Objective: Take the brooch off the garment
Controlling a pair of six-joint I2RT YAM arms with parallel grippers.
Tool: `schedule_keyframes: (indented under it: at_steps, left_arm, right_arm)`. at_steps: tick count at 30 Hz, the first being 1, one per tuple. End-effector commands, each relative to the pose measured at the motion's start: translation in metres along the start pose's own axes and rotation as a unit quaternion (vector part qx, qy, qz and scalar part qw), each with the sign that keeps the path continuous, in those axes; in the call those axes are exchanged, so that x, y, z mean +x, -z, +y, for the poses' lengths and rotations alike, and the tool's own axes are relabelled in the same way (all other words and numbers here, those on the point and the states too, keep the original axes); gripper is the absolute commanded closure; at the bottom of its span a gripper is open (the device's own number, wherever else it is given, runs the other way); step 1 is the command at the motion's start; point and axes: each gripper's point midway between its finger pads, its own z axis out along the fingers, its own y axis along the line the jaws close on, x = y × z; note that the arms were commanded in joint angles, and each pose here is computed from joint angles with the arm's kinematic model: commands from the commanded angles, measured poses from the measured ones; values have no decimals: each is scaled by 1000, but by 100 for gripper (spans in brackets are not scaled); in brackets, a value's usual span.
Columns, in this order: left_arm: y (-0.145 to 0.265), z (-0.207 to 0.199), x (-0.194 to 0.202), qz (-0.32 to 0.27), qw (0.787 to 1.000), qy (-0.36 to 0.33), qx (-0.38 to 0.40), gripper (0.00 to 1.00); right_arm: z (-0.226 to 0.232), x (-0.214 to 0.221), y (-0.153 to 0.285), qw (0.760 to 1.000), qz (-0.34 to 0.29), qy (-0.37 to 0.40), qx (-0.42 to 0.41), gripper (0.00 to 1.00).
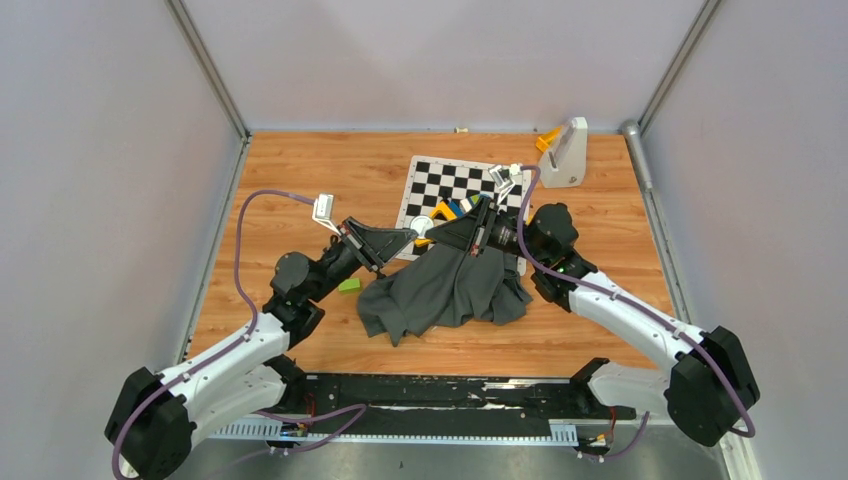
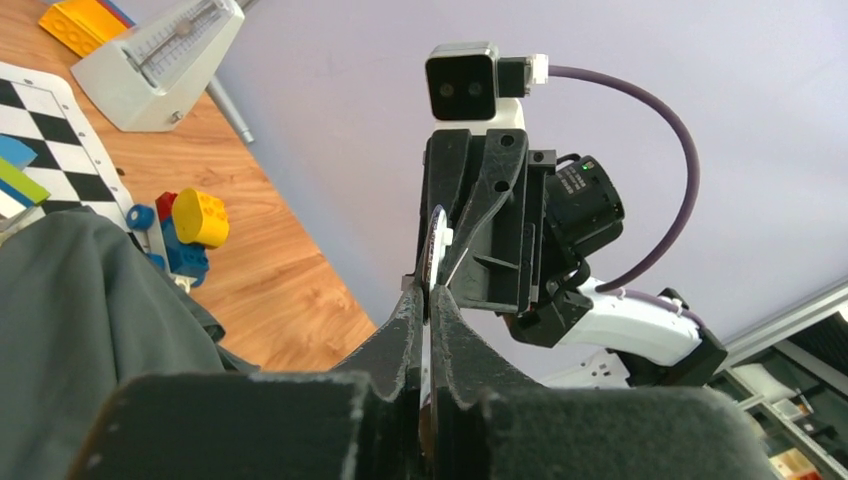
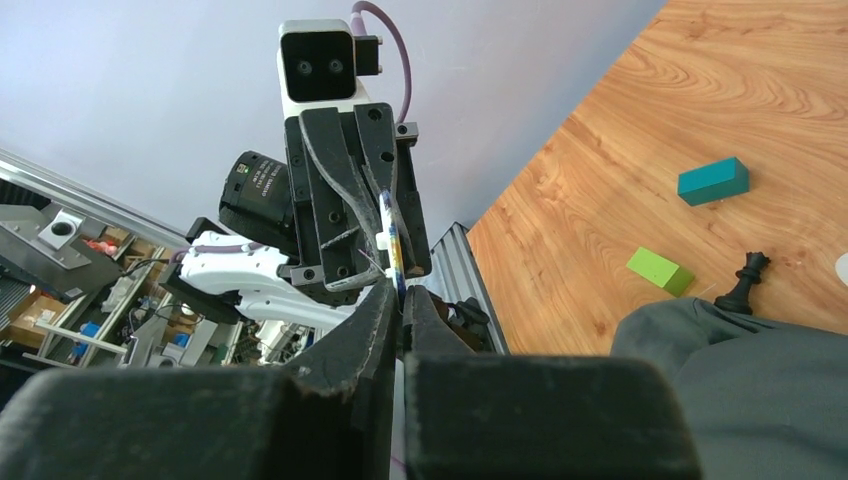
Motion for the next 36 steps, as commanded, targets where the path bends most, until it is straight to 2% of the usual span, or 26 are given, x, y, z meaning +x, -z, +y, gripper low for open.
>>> schedule_keyframes:
  at_steps: [1,3,7,9,16,19,36]
  left_arm:
    - [1,-10,1,8,1000,-16,24,89]
    - [3,-5,2,10,1000,-23,11,69]
    - [6,-3,-2,17,999,-37,4,50]
    - [8,-8,0,39,998,-37,22,46]
    - [6,-23,-1,81,993,-52,65,45]
    - [2,-33,2,106,989,-51,90,51]
    - [-2,-29,13,144,984,-36,95,62]
  right_arm:
    - [18,-12,2,1000,-14,21,-9,100]
    - [16,-11,7,1000,-12,23,5,100]
    - [15,-6,17,1000,-3,9,18,100]
    - [21,0,22,1000,28,-2,13,100]
    - [28,8,37,998,62,3,27,100]
    - [31,10,37,997,68,1,22,100]
    - [24,7,28,997,72,-5,21,100]
